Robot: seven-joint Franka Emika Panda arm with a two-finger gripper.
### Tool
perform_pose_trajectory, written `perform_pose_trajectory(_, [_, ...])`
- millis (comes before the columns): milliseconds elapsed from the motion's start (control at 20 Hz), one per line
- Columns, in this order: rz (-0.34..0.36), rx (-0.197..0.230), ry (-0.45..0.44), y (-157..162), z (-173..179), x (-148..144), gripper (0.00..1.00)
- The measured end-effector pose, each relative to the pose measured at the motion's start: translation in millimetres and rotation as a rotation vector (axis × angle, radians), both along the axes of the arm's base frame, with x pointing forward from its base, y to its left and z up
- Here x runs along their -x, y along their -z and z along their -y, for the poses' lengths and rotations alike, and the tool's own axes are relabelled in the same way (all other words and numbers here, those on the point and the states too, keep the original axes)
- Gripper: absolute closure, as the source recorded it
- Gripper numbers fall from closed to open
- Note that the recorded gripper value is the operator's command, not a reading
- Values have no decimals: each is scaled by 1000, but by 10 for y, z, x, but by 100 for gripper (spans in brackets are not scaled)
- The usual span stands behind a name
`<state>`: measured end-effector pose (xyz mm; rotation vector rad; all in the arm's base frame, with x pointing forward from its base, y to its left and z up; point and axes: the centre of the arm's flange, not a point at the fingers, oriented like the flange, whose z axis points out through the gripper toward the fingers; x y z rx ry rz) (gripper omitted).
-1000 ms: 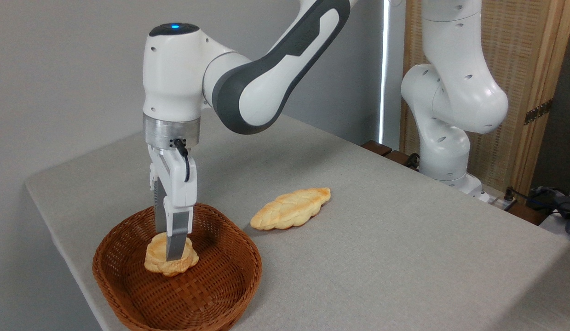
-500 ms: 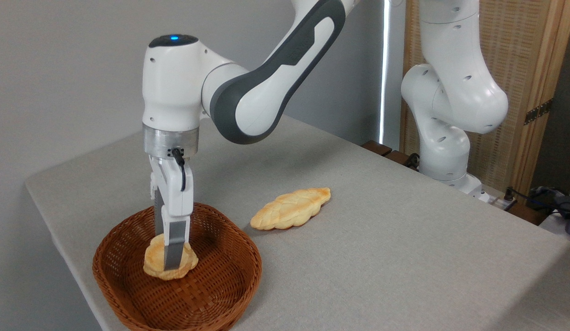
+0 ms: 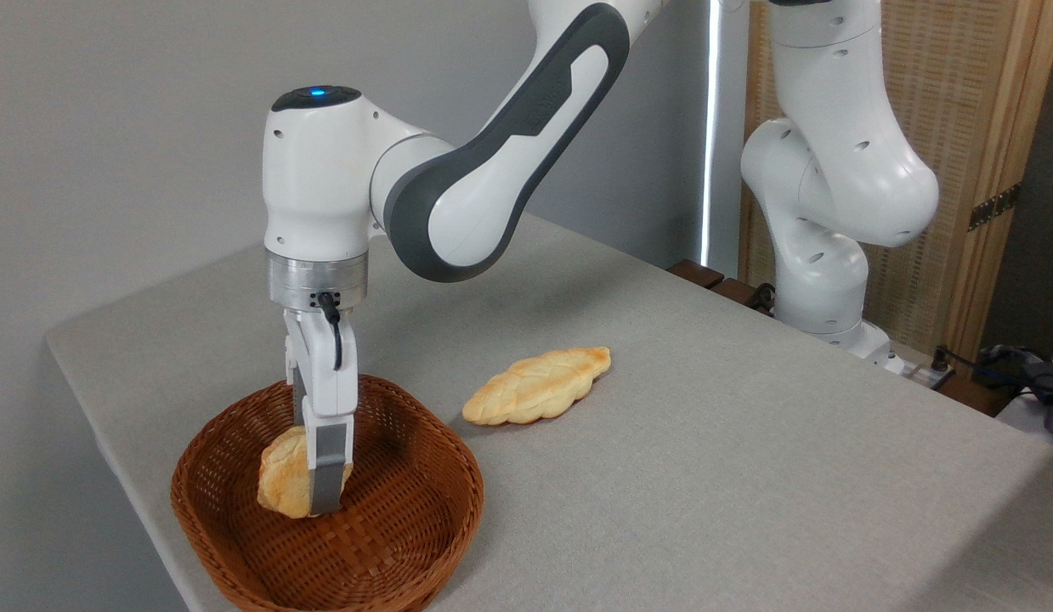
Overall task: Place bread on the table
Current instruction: 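Lower the gripper onto the round bun and close on it, then lift the bun up out of the basket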
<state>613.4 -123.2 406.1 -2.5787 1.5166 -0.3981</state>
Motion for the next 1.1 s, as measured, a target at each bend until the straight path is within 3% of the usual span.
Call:
perform_pose_trajectory(50, [0,0,0,0,-1,0,32])
perform_pose_trajectory(350, [0,0,-5,-1,-30,-7,76])
perform_pose_trajectory(1100, [28,4,-18,-155,-105,-38,75])
